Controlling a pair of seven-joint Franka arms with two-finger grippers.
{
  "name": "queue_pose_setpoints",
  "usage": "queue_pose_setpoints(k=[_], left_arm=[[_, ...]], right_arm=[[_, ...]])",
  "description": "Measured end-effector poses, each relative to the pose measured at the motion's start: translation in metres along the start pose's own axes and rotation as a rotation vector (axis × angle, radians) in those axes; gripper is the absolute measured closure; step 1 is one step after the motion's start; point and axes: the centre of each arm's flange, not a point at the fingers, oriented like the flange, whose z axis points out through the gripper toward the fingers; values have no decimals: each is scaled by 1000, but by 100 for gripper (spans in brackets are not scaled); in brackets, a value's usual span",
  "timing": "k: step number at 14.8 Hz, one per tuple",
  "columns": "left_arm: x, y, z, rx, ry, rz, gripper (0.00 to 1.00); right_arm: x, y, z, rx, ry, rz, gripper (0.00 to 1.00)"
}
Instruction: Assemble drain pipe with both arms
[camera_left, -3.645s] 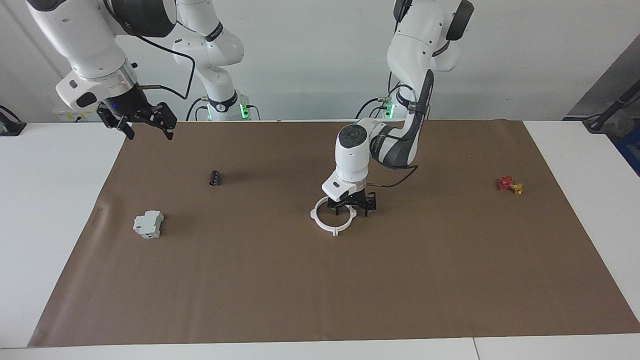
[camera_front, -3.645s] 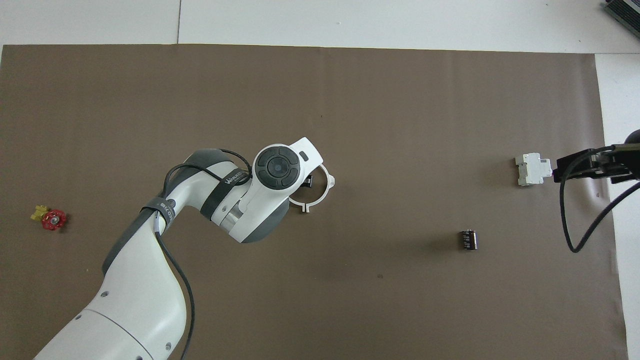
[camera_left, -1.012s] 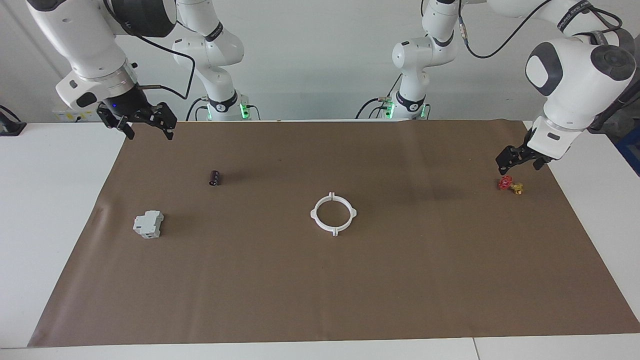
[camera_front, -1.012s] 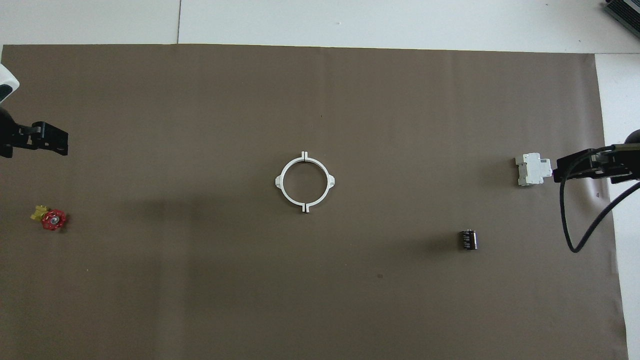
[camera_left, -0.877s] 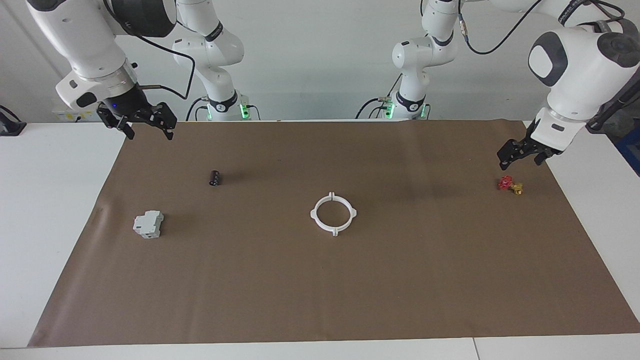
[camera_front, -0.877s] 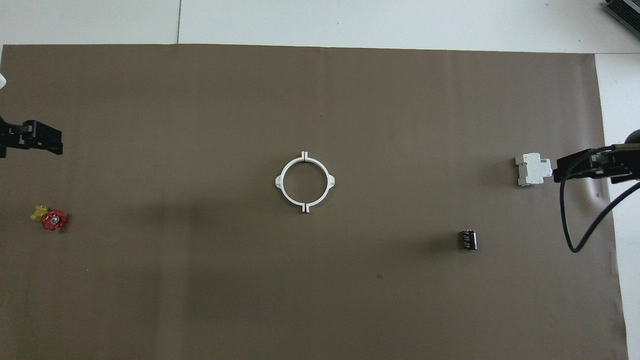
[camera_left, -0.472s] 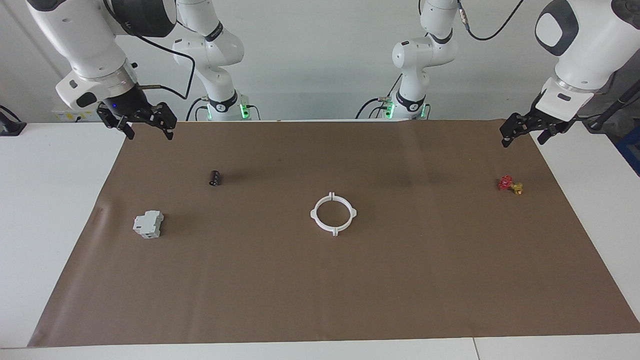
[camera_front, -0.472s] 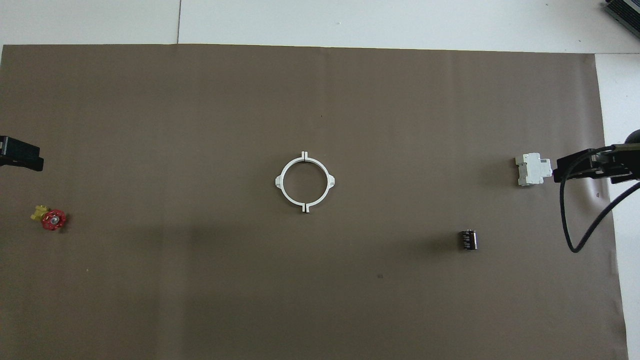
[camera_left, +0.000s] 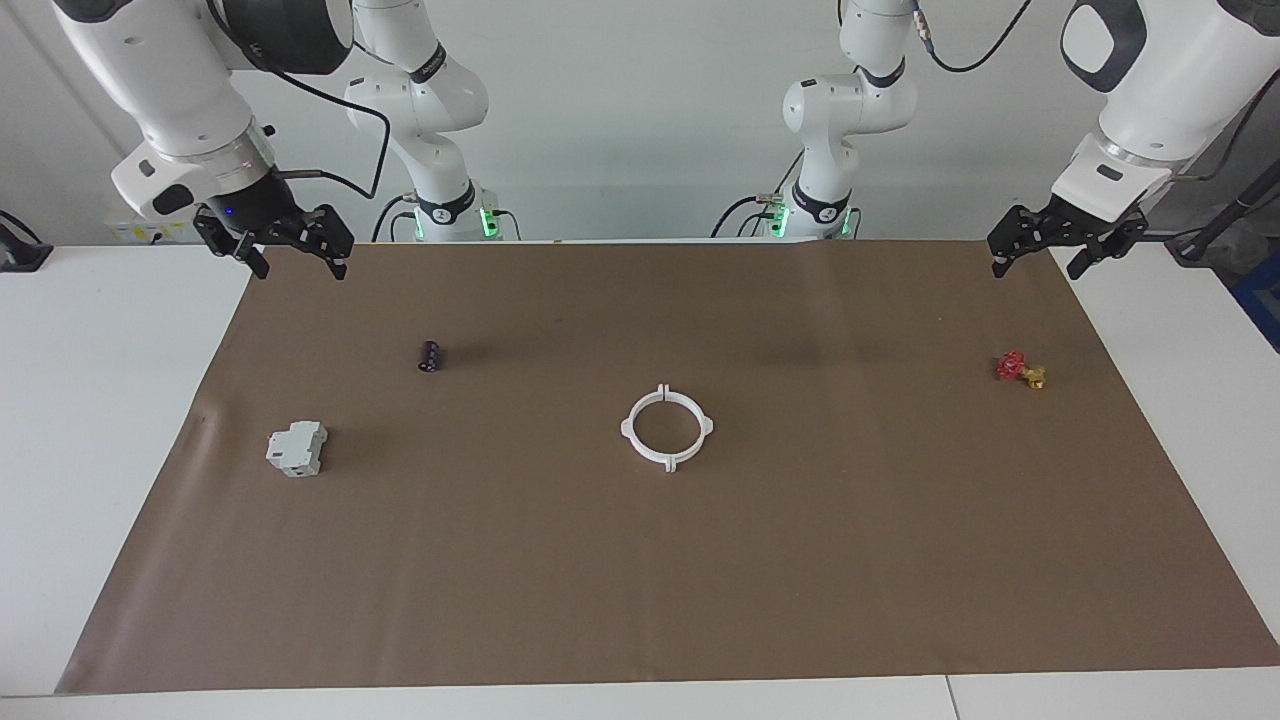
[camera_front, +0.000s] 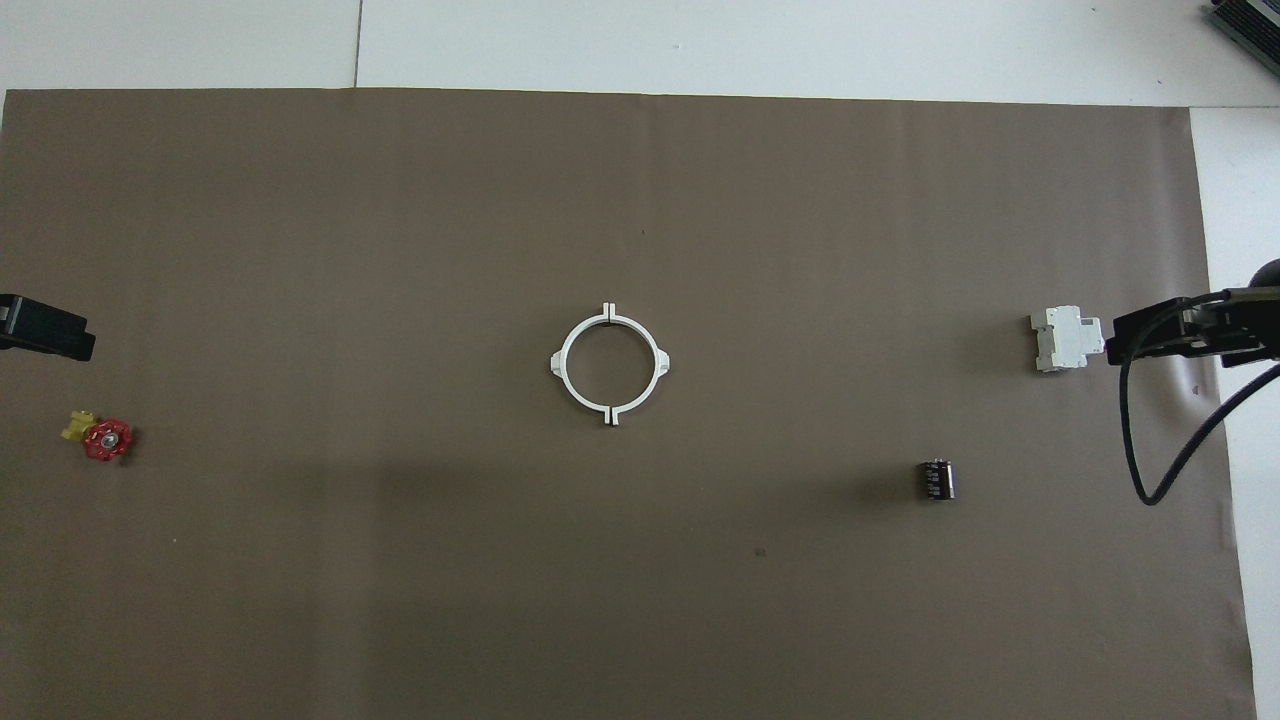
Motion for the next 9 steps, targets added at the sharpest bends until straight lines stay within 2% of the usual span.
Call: queue_pose_setpoints(k=[5, 9], left_arm=[[-12, -45, 4, -107, 15, -72, 0], [-8, -30, 7, -115, 7, -45, 0]], right_arm=[[0, 0, 0, 0, 0, 0, 0], [0, 0, 0, 0, 0, 0, 0]])
